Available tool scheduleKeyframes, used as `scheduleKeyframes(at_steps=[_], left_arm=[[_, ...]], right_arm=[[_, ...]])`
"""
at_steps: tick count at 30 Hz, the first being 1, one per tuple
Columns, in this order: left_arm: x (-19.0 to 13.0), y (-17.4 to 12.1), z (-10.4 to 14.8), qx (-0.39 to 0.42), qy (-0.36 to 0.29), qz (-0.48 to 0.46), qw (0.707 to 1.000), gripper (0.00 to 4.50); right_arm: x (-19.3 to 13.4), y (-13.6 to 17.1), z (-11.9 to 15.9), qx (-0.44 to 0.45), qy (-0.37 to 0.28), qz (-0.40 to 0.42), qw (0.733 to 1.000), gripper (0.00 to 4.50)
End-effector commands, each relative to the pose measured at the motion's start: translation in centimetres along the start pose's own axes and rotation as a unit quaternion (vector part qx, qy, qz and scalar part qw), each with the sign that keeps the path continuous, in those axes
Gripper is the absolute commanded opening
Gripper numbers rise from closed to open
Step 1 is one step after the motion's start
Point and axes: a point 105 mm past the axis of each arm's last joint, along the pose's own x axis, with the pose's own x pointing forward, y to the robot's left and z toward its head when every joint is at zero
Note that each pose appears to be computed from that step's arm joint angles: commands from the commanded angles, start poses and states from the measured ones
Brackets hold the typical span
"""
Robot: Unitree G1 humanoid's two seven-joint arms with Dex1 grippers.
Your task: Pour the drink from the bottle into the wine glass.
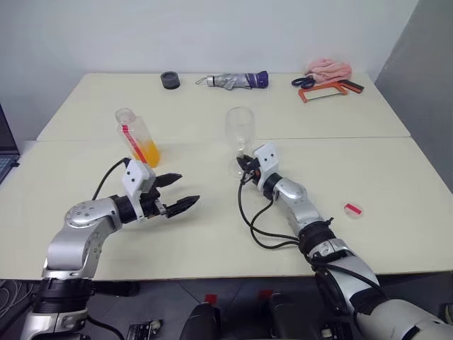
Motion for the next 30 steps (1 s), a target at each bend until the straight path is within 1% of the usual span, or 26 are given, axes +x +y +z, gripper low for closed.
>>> scheduleKeyframes(at_steps=[1,6,8,9,10,18,19,26,30], left_arm=[[-0.4,0.0,2.3,0.028,-0.028,0.009,0.999,4.5],[-0.1,-0.3,3.9,0.039,-0.049,0.006,0.998,4.5],[0.0,-0.6,4.8,0.043,-0.059,-0.001,0.997,4.5],[0.1,-0.7,5.1,0.046,-0.061,-0.005,0.997,4.5],[0.2,-0.8,5.3,0.048,-0.064,-0.007,0.997,4.5],[0.7,-0.8,6.6,0.066,-0.076,-0.011,0.995,4.5],[0.7,-0.8,6.8,0.068,-0.078,-0.011,0.995,4.5],[0.6,-0.7,7.5,0.071,-0.094,-0.005,0.993,4.5],[0.6,-0.7,7.6,0.072,-0.099,-0.003,0.992,4.5]], right_arm=[[0.4,-0.1,1.0,-0.014,-0.019,0.008,1.0,0.09],[0.2,0.0,0.4,-0.015,-0.016,0.012,1.0,0.09],[0.2,0.0,0.3,-0.014,-0.016,0.012,1.0,0.82],[0.1,0.0,0.3,-0.013,-0.017,0.012,1.0,1.06],[0.1,0.1,0.2,-0.013,-0.017,0.012,1.0,1.39],[-0.1,0.3,0.1,-0.017,-0.017,0.023,0.999,4.27],[-0.2,0.3,0.0,-0.017,-0.017,0.025,0.999,4.46],[-1.8,-0.3,-0.5,-0.028,-0.016,0.032,0.999,4.46],[-2.7,-1.0,-0.4,-0.031,-0.018,0.025,0.999,4.46]])
